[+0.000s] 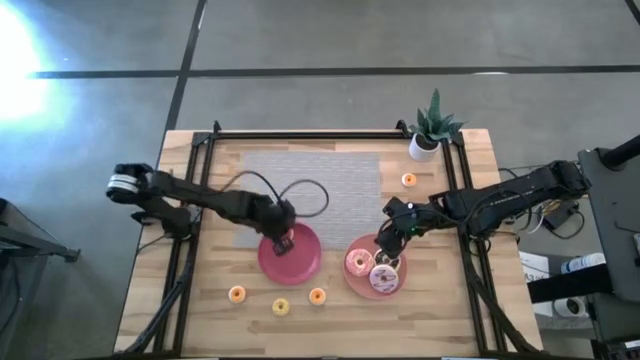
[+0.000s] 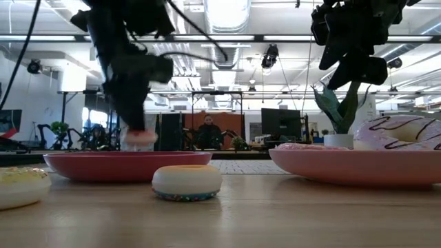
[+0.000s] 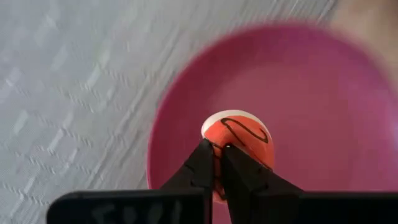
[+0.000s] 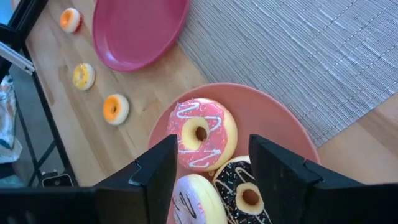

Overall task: Pick & Place donuts
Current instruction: Put the orange small donut on the dark pink plate, then put the red small donut on the dark pink plate

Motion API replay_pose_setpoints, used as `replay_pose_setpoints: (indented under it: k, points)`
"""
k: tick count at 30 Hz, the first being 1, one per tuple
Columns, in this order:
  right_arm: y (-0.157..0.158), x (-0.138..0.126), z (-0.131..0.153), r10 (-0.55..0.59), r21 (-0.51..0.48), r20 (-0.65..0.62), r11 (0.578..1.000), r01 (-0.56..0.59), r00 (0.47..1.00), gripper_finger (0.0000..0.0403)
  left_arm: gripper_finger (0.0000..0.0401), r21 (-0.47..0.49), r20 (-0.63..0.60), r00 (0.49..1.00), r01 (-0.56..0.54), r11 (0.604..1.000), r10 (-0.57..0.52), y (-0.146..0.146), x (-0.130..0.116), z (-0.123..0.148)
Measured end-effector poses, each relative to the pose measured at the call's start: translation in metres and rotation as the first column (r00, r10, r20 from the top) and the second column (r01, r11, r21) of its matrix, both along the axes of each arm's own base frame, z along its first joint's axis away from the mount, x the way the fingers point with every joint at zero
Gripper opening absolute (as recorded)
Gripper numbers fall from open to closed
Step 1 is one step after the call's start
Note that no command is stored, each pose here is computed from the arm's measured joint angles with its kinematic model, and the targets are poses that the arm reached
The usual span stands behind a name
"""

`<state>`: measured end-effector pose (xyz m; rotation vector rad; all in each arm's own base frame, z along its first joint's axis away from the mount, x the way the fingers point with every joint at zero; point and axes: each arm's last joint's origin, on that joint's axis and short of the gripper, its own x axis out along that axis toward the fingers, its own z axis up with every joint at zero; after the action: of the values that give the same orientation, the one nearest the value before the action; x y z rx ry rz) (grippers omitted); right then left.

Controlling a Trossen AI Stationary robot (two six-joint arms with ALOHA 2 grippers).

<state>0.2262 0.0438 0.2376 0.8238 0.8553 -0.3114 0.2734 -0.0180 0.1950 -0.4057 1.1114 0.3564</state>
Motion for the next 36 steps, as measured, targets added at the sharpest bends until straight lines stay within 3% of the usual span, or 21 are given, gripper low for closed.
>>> replay_pose_setpoints:
  k: [4,9,18,26,30,36]
  points:
    - [0.000,0.000,0.000,-0.002,0.002,0.000,1.000,0.002,1.000,0.0189,0.0001,0.007,-0.085,0.996,-0.001,1.000,0.002,-0.006,0.003,-0.017]
    - [0.000,0.000,0.000,-0.005,0.006,-0.002,1.000,0.005,1.000,0.0189,0.0028,0.000,-0.094,0.994,-0.061,0.998,0.060,-0.005,0.004,-0.020]
    - [0.000,0.000,-0.001,-0.012,0.012,-0.003,1.000,0.012,1.000,0.0189,0.0116,0.003,-0.125,0.989,-0.075,0.997,0.075,-0.004,-0.010,-0.007]
    - [0.000,0.000,-0.001,-0.013,0.014,-0.003,1.000,0.013,1.000,0.0190,0.0124,-0.011,-0.059,0.990,-0.128,0.992,0.127,-0.006,-0.030,0.021]
    - [0.000,0.000,-0.001,-0.013,0.013,-0.003,1.000,0.013,1.000,0.0190,0.0123,-0.146,-0.035,0.999,-0.011,0.989,0.006,-0.033,-0.041,0.032]
    - [0.000,0.000,-0.001,-0.008,0.009,-0.003,1.000,0.008,1.000,0.0190,0.0123,-0.208,-0.079,0.991,0.090,0.974,-0.108,-0.087,-0.074,0.027]
